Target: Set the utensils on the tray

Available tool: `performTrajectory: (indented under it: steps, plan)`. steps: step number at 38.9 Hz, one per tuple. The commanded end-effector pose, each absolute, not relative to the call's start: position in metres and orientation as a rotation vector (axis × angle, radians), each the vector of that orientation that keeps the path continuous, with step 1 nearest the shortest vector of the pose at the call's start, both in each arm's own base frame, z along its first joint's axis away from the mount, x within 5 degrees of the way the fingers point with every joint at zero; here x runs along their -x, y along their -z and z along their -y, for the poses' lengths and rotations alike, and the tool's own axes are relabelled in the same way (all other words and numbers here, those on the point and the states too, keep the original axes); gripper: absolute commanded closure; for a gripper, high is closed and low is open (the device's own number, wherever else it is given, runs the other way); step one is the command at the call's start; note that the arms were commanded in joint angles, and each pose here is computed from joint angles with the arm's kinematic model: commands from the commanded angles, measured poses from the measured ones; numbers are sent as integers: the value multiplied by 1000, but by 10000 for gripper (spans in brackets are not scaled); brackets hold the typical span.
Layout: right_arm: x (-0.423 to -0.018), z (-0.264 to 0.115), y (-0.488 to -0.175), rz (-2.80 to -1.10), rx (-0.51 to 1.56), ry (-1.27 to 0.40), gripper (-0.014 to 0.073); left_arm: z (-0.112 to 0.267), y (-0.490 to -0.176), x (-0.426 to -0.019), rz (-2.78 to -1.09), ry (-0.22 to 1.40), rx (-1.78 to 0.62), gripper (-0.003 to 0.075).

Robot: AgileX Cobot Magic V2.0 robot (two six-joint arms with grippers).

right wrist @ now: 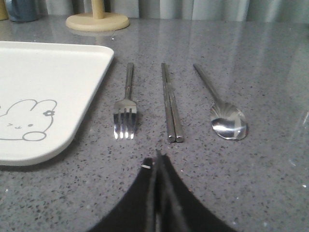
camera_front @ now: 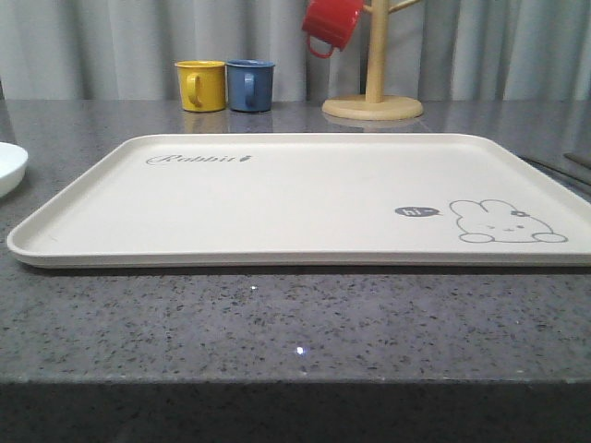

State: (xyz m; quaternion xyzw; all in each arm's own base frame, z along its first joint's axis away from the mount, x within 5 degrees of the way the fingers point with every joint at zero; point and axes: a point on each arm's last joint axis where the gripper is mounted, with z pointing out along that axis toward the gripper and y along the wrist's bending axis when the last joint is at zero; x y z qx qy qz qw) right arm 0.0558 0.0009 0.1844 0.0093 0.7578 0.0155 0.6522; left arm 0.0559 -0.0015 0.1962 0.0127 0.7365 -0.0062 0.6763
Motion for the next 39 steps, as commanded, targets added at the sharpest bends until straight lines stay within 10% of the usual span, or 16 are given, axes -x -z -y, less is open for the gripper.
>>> performTrajectory:
  steps: [1, 39]
  plan:
    - [-55, 0, -194, -1612, -21, -22, 664, 1, -205, -55, -1546, 27, -11, 738]
    - [-55, 0, -194, -1612, -21, -22, 664, 1, -206, -55, -1534, 27, -11, 738]
